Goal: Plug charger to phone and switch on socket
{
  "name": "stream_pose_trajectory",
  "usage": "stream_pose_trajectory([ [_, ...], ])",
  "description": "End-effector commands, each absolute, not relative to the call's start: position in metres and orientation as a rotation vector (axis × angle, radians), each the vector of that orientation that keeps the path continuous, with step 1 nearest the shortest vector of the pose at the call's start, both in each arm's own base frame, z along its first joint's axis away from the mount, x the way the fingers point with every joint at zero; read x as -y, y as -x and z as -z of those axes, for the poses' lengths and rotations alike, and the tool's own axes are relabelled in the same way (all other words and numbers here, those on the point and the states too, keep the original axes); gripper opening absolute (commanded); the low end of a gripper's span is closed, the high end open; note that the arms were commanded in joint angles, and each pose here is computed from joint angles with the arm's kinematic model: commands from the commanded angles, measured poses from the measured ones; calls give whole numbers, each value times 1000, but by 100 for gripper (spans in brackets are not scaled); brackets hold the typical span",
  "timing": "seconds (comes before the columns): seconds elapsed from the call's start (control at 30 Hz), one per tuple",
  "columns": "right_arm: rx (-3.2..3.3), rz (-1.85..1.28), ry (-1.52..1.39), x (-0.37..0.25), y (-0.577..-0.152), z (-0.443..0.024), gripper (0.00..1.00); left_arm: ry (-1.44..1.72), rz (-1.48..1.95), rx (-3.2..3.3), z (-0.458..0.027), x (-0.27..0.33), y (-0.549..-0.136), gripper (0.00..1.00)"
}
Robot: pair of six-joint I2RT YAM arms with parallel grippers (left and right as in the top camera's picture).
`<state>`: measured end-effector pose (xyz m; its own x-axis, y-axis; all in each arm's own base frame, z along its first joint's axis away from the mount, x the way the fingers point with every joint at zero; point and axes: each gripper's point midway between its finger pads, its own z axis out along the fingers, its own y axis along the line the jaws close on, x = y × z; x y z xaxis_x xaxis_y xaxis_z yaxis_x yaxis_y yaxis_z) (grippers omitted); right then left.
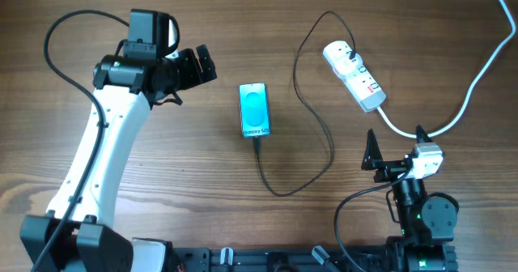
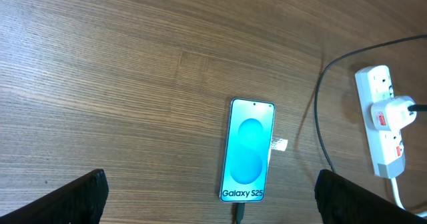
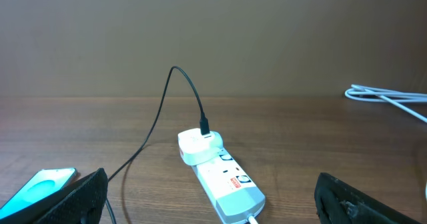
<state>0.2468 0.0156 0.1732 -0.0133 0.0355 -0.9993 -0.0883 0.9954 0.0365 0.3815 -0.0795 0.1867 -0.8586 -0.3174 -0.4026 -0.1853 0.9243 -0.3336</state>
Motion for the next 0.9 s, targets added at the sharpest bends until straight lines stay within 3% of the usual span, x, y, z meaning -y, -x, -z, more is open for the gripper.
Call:
stream_pose_trajectory([
  [0.0,-1568,-75,32,-12,-246,-175,100,357,405,-2539,-217,76,-373,100],
  [0.5,-1568,-75,33,-12,-246,-176,100,337,400,-2326,-294,60,-320,100],
  [0.77,-1568,-75,33,-12,-246,-176,100,282,461,-2054,-371,51,-260,100],
  [0.87,-1568,-75,33,-12,-246,-176,100,276,467,-2024,-378,49,-243,100],
])
